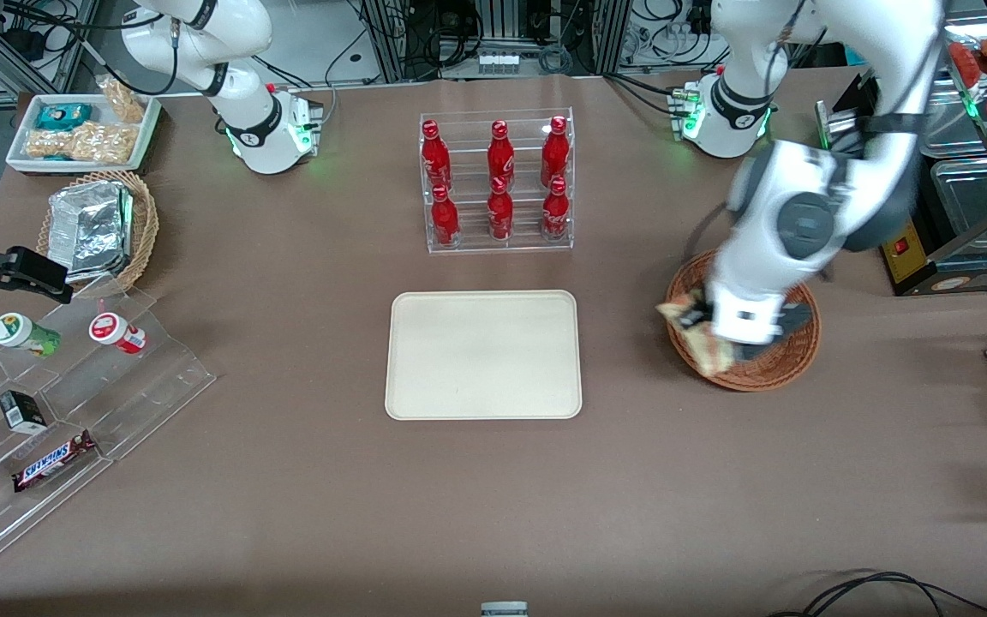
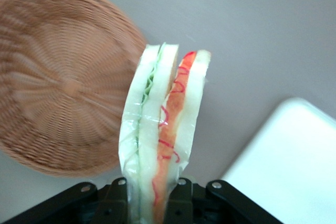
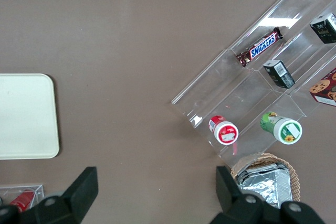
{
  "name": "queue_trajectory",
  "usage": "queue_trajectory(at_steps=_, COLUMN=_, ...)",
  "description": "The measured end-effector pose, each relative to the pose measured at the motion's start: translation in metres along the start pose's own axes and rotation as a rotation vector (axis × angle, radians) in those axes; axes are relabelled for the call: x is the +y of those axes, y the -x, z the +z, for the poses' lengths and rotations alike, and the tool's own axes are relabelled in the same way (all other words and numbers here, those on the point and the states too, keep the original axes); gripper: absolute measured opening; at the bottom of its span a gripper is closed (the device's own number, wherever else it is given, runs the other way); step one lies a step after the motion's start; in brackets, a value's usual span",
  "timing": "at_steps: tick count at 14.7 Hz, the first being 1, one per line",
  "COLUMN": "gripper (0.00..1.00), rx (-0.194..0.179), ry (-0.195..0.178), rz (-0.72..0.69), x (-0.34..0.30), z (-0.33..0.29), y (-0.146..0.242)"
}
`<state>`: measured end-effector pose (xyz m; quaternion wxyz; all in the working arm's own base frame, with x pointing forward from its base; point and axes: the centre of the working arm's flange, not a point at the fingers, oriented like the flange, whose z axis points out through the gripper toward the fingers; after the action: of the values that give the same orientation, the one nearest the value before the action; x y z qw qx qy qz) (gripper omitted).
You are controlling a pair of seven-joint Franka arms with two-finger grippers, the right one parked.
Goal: Place sandwich from basket to tray
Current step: 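Lift the sandwich out of the basket and carry it over the cream tray, then lower the sandwich onto the tray and open the left gripper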
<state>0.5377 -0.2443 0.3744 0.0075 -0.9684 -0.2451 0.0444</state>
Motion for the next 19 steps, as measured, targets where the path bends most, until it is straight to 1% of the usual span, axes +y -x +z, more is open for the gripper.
queue_trajectory(at_steps=2, gripper=0.15, rx=-0.007, ry=0.001, rz=0.096, x=0.049, z=0.012, y=0.034)
queue_trajectory(at_steps=4, gripper=0.15, rx=-0.02, ry=0.009, rz=0.17, x=0.097, z=0.028, y=0.059)
queue_trajectory(at_steps=7, gripper=0.15, rx=-0.048, ry=0.009, rz=0.248, x=0.161, z=0.068, y=0.098)
queue_trajectory(at_steps=10, gripper=0.18, rx=-0.065, ry=0.015, rz=0.276, x=0.202, z=0.102, y=0.117)
queue_trajectory(at_steps=11, gripper=0.18, rx=-0.069, ry=0.018, rz=0.28, x=0.21, z=0.109, y=0.118)
queue_trajectory(at_steps=12, gripper=0.22, rx=-0.072, ry=0.021, rz=0.281, x=0.215, z=0.115, y=0.118)
queue_trajectory(at_steps=13, gripper=0.22, rx=-0.073, ry=0.024, rz=0.282, x=0.22, z=0.12, y=0.119)
queue_trajectory(at_steps=14, gripper=0.27, rx=-0.075, ry=0.025, rz=0.276, x=0.225, z=0.124, y=0.122)
queue_trajectory(at_steps=16, gripper=0.44, rx=-0.075, ry=0.03, rz=0.257, x=0.233, z=0.128, y=0.126)
queue_trajectory(at_steps=17, gripper=0.56, rx=-0.073, ry=0.032, rz=0.257, x=0.235, z=0.128, y=0.126)
queue_trajectory(at_steps=19, gripper=0.73, rx=-0.047, ry=0.022, rz=0.27, x=0.237, z=0.129, y=0.127)
